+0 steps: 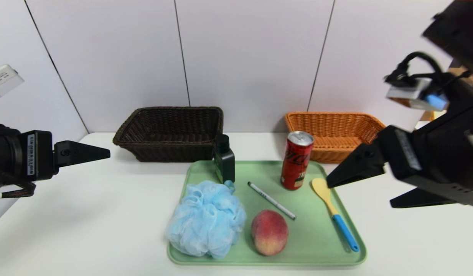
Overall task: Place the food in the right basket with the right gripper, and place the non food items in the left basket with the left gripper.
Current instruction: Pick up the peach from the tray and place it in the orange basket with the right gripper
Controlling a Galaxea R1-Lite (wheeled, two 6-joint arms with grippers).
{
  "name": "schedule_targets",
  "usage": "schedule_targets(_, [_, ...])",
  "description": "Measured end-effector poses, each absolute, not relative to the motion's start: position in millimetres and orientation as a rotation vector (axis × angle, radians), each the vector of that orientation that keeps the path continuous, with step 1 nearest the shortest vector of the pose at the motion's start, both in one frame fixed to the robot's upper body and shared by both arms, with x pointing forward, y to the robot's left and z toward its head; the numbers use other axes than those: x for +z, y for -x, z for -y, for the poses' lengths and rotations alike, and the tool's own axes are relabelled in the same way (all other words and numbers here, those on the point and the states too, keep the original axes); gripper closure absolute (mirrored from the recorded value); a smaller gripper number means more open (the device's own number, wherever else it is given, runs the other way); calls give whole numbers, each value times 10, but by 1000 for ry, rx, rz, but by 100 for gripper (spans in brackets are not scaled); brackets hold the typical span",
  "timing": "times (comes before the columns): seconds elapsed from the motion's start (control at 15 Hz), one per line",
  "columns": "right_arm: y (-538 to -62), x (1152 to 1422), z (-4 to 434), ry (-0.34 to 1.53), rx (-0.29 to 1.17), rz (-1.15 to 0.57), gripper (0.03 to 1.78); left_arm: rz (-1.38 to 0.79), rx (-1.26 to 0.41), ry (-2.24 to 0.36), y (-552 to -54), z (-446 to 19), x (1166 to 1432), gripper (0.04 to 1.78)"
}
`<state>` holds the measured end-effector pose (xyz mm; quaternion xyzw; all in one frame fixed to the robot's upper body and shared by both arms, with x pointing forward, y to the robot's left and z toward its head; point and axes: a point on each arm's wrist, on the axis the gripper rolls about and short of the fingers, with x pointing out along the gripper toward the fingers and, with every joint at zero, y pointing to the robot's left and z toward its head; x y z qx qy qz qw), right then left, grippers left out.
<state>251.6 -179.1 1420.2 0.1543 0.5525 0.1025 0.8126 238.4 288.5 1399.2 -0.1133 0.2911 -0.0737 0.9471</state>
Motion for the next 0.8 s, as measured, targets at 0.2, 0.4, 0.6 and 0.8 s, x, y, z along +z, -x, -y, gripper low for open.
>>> schedule_targets(0.2, [-2671,13853,1351,-292,128,-1296,10,-614,-152,202,-2437,-2789,13954,13])
schedule_targets(0.4, [-2824,13594,1090,-242,59,-1334,10,-632,-156,192,-2442,-2772,13908,13])
schedule_targets(0.6, [-2973,13435,912,-221,31,-1329,10,-642,-155,188,-2431,-2775,13872,13])
schedule_targets(0.8, [-3153,13275,785,-229,23,-1294,10,-647,-154,187,-2426,-2777,13856,13])
